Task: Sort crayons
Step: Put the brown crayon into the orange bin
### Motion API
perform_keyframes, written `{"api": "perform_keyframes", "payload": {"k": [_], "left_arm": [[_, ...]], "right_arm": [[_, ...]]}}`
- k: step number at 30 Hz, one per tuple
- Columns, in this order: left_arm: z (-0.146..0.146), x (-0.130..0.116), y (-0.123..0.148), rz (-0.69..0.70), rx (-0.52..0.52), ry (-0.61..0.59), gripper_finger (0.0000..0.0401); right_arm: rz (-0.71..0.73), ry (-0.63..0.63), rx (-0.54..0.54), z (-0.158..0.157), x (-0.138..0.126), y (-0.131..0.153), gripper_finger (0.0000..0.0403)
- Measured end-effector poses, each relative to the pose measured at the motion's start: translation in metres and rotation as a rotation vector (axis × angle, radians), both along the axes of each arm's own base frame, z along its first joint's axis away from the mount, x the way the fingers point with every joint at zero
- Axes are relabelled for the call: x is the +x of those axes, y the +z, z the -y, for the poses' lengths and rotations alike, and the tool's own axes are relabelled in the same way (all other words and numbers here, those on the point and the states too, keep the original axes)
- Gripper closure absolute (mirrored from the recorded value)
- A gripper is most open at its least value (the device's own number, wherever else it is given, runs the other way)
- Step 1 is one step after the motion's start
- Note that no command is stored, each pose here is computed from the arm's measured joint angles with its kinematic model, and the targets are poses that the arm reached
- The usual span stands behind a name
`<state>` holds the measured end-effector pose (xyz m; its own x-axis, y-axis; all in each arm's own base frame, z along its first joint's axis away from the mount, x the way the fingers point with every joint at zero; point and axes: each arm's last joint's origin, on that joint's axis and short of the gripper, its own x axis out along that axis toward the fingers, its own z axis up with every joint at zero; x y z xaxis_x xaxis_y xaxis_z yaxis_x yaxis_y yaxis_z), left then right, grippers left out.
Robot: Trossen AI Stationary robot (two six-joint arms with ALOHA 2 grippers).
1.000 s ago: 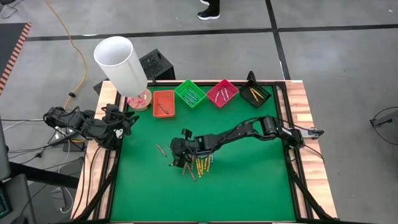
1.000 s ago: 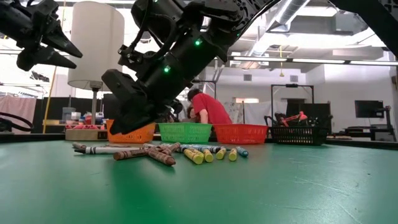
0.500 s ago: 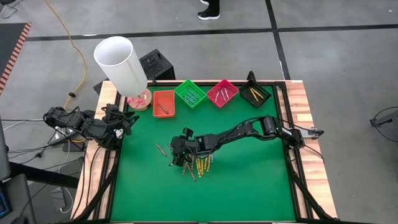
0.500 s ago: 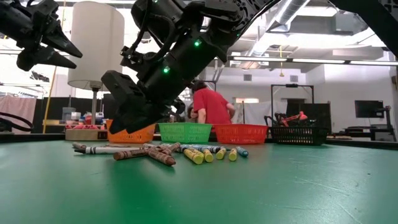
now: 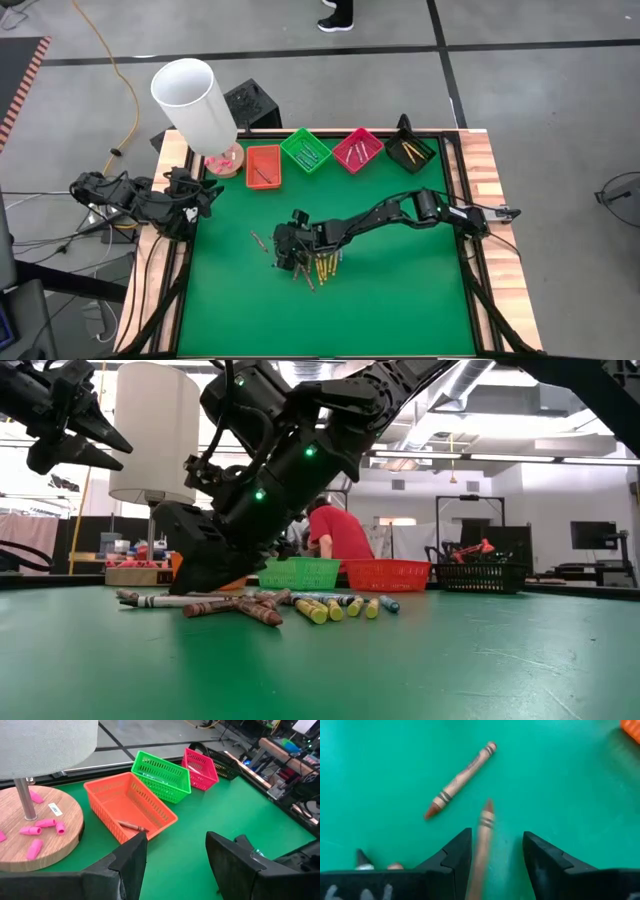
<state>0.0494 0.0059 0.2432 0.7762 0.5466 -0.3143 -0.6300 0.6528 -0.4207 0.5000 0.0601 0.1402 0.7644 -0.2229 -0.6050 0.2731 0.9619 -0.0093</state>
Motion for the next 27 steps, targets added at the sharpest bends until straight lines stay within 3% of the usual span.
{"api": "perform_keyframes", "payload": {"k": [6,18,27], "left_arm": [[0.0,0.0,0.0,-0.001,0.0,0.0,0.0209],[0.0,0.0,0.0,-0.001,0.0,-0.001,0.0209],[0.0,0.0,0.0,-0.001,0.0,-0.001,0.0209]], "right_arm": [[-0.029,-0.014,0.026,0.004,-0.001,-0.002,0.0255],[-0.054,-0.02,0.048,0.008,-0.003,-0.003,0.0391],[-0.048,-0.017,0.046,0.016,-0.002,-0.001,0.0399]]}}
